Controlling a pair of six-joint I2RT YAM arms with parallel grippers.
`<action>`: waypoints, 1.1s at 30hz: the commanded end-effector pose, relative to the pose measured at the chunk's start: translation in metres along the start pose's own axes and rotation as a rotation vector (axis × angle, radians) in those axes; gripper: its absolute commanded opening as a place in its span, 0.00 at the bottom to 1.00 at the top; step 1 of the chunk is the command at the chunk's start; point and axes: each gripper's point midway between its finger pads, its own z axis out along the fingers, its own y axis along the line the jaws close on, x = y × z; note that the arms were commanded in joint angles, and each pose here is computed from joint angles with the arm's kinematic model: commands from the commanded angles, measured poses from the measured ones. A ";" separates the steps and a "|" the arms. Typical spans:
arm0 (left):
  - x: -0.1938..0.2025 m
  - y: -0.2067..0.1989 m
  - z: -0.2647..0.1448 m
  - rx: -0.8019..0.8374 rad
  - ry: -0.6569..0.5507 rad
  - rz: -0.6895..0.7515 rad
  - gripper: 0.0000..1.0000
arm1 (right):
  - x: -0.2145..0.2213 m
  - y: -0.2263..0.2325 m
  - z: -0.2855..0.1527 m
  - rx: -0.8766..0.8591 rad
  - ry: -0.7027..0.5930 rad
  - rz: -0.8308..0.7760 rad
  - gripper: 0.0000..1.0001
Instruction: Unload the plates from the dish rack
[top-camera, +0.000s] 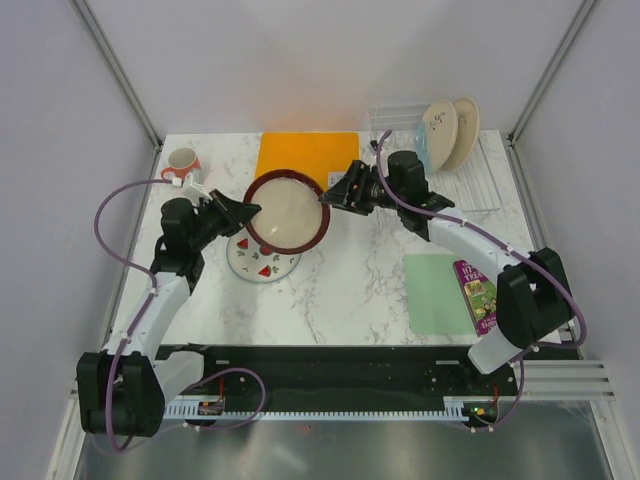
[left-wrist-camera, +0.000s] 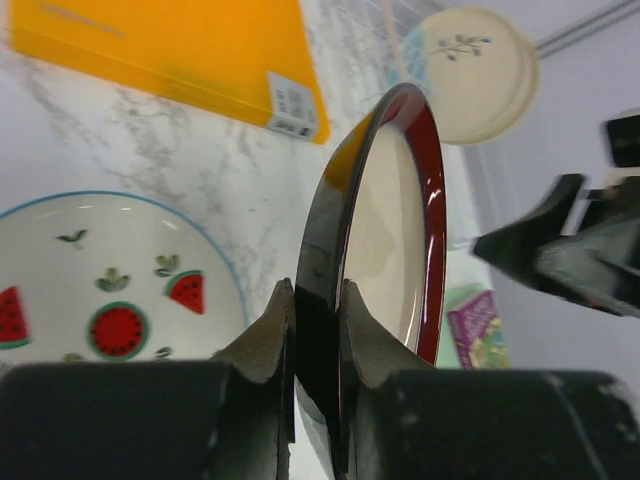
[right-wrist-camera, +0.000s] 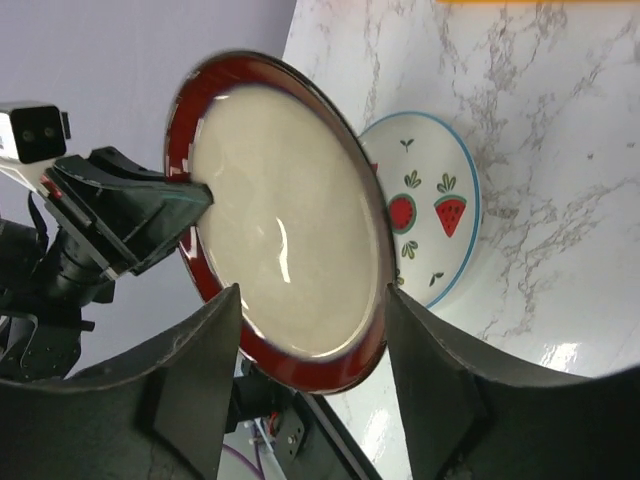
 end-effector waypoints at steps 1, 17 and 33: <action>-0.034 0.007 -0.013 -0.128 -0.073 0.159 0.02 | -0.055 0.050 -0.029 -0.072 -0.165 -0.149 0.69; -0.007 0.079 -0.012 -0.261 -0.035 0.040 0.02 | -0.075 0.002 -0.053 0.057 -0.203 -0.155 0.71; 0.035 0.130 -0.006 -0.314 0.026 -0.073 0.05 | -0.067 -0.020 -0.049 0.091 -0.154 -0.135 0.70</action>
